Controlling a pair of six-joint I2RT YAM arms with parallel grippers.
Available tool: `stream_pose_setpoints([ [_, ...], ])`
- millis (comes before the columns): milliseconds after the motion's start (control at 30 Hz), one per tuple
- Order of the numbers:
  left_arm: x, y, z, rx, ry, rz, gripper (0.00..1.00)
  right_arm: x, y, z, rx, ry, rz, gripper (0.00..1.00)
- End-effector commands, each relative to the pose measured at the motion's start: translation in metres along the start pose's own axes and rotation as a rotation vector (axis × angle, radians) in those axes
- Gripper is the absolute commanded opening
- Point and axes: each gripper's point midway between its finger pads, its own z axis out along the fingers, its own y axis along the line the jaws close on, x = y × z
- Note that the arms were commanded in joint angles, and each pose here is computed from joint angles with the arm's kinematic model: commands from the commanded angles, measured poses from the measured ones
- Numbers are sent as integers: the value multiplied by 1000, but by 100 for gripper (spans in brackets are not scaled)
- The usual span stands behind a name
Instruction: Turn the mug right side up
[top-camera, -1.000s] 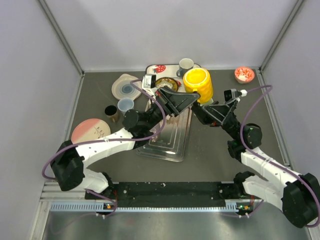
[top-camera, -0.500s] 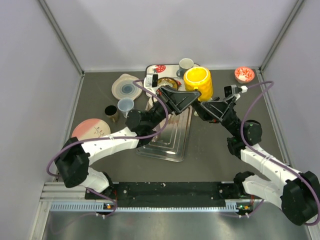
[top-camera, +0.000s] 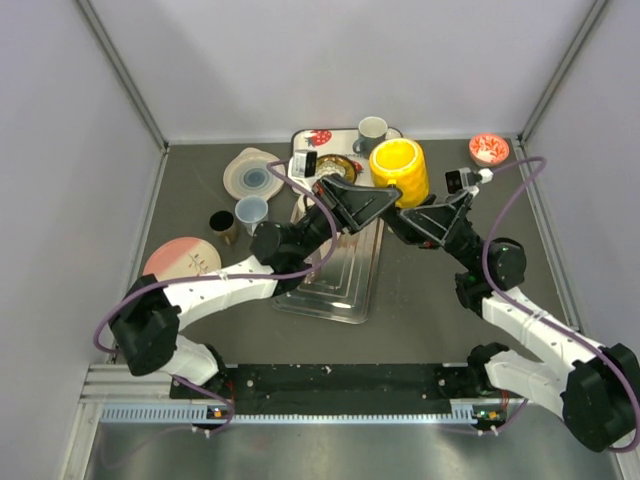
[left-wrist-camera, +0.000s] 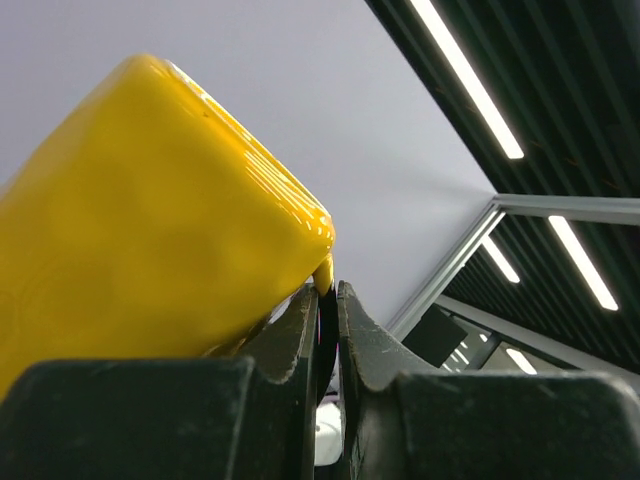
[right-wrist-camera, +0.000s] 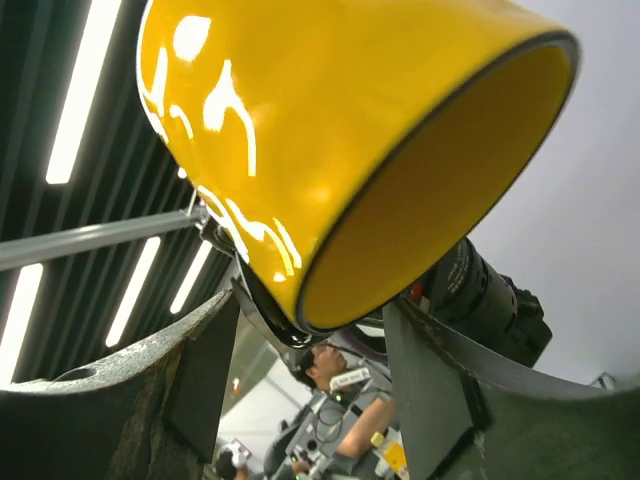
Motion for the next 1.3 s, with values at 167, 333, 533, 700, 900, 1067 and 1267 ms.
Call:
stream_pose_setpoints([
  [167, -16, -27, -45, -5, 2, 228, 0, 54, 41, -23, -74, 273, -304, 70],
  [333, -8, 8, -71, -136, 57, 304, 0, 68, 13, -42, 133, 395, -481, 72],
  [533, 4, 42, -103, -241, 88, 321, 0, 73, -8, -73, 332, 452, -570, 73],
  [700, 13, 65, -120, -304, 113, 321, 0, 71, -26, -89, 410, 435, -586, 73],
  [900, 23, 104, -149, -409, 141, 343, 0, 63, -47, -103, 516, 388, -600, 73],
  [1067, 36, 140, -167, -461, 153, 298, 0, 55, -49, -109, 570, 350, -634, 72],
  [1267, 42, 173, -183, -507, 126, 246, 0, 51, -47, -116, 626, 346, -673, 72],
])
